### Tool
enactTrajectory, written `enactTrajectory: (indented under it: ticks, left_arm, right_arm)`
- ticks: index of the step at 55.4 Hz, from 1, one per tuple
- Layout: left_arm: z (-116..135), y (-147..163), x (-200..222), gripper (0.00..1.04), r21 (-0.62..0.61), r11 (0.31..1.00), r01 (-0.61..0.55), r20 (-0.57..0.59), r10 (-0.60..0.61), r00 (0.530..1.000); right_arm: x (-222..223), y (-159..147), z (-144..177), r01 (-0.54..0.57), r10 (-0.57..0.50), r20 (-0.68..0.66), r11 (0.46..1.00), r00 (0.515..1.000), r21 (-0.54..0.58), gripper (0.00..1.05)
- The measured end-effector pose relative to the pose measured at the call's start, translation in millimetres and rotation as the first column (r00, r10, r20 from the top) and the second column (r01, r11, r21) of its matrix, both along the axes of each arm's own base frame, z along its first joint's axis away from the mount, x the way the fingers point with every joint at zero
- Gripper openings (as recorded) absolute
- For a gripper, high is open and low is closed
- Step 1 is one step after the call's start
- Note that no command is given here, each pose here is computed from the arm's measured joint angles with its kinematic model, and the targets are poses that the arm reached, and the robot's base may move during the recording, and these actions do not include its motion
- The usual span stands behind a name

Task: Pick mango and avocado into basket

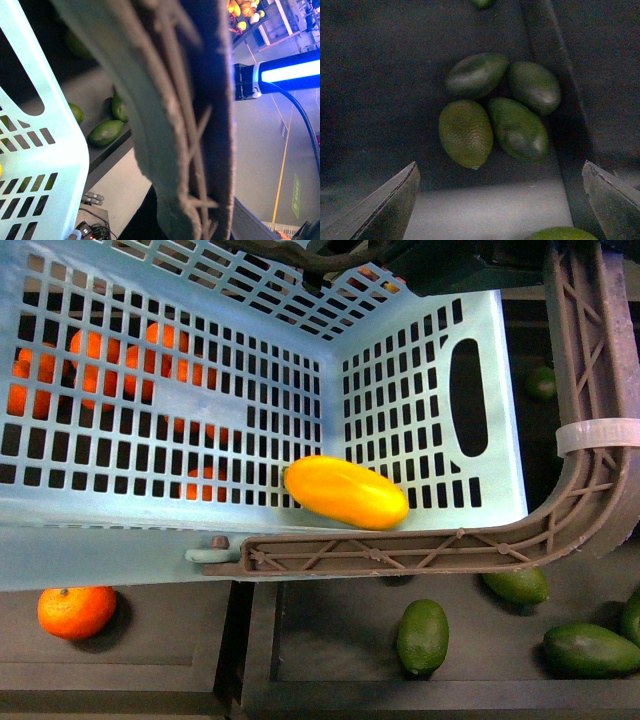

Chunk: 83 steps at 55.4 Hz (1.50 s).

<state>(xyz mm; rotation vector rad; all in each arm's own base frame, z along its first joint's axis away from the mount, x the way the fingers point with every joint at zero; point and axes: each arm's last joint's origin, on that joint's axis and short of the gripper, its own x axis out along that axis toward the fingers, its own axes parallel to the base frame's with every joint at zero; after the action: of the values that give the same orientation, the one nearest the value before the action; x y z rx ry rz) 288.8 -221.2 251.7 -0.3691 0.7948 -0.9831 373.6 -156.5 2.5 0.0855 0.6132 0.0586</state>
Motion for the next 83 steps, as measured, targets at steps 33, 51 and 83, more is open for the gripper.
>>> enactTrajectory:
  ticks: [33,51,83]
  left_arm:
    - [0.0,0.1,0.0,0.09,-0.001,1.0,0.002,0.0,-0.002,1.0]
    - [0.0,0.2,0.1,0.09,-0.001,1.0,0.001,0.0,-0.001,1.0]
    - [0.0,0.1,0.0,0.09,-0.001,1.0,0.001,0.0,-0.001,1.0]
  right_arm:
    - [73.3,-2.0,-82.6,-0.145,0.142,-0.059,0.988,0.988,-0.046,0.97]
    - [91.8,13.6,-89.8,-0.196,0.195,-0.044,0.98,0.98,-0.031,0.97]
    - [93.2,30.2,-97.6,-0.202,0.2,-0.074,0.979,0.977,-0.024,0.97]
